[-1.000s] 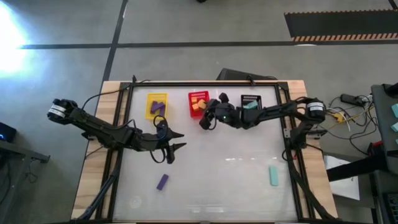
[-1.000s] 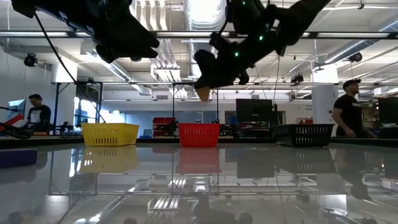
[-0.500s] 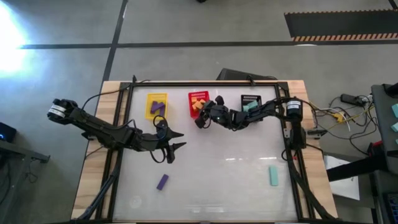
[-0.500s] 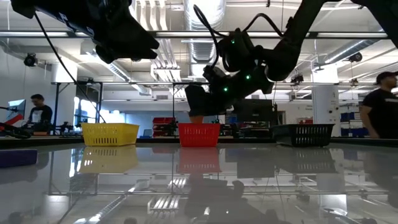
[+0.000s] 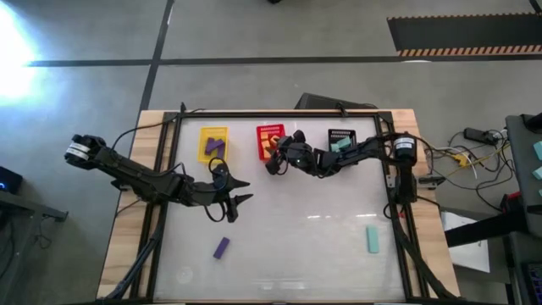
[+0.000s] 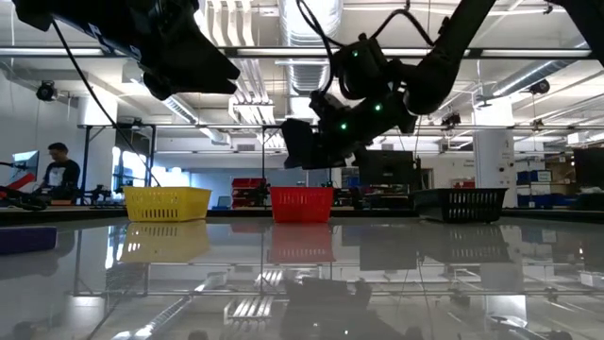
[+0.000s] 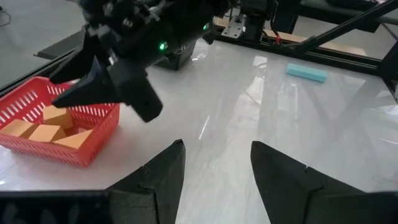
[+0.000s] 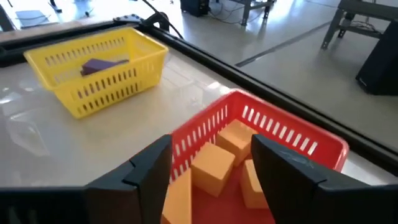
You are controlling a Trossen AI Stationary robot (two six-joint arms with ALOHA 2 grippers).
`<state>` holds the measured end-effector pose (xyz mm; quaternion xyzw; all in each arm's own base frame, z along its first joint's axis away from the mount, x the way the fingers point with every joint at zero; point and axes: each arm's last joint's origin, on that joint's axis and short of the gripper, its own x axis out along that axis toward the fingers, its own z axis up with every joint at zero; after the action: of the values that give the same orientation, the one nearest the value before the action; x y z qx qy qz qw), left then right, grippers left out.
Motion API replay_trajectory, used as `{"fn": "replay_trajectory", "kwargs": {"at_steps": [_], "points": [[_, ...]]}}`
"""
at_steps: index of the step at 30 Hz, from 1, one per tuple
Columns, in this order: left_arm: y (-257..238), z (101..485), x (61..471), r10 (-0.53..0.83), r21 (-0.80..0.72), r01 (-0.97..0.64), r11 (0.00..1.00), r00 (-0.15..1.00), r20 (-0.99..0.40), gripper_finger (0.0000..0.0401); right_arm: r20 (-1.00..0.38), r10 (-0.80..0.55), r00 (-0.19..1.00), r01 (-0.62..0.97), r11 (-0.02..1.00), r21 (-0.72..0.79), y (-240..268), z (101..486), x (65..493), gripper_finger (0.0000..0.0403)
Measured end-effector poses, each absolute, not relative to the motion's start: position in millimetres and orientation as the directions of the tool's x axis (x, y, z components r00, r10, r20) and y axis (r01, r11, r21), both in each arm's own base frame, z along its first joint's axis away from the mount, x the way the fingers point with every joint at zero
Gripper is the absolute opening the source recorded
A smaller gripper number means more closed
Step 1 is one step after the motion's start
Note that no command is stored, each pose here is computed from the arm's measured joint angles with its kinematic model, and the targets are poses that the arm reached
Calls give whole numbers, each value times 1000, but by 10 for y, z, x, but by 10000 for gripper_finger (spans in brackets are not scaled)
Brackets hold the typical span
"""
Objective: Sort & place blocks by color
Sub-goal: Put the purple block into the yellow bin
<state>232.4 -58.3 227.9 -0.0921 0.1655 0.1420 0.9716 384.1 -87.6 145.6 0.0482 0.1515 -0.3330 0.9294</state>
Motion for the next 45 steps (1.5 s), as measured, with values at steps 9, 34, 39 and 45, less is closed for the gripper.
{"fn": "replay_trajectory", "kwargs": {"at_steps": [9,34,39,45], "points": [[-582,2221,2302,245,-218,-337,916,899,-362,168,-306,-542,783,562,827,-25,-539,1898,3751,201],[-779,2142,2469,102,-465,-389,796,842,-530,168,-122,-142,982,115,972,-205,885,2532,2972,153],[-809,2231,2448,24,-481,-487,729,721,-693,168,-134,-140,981,110,972,-207,858,2458,2856,147],[-1021,2194,2440,-81,-428,-610,667,512,-855,168,-121,-139,983,111,971,-213,840,2363,2806,141]]}}
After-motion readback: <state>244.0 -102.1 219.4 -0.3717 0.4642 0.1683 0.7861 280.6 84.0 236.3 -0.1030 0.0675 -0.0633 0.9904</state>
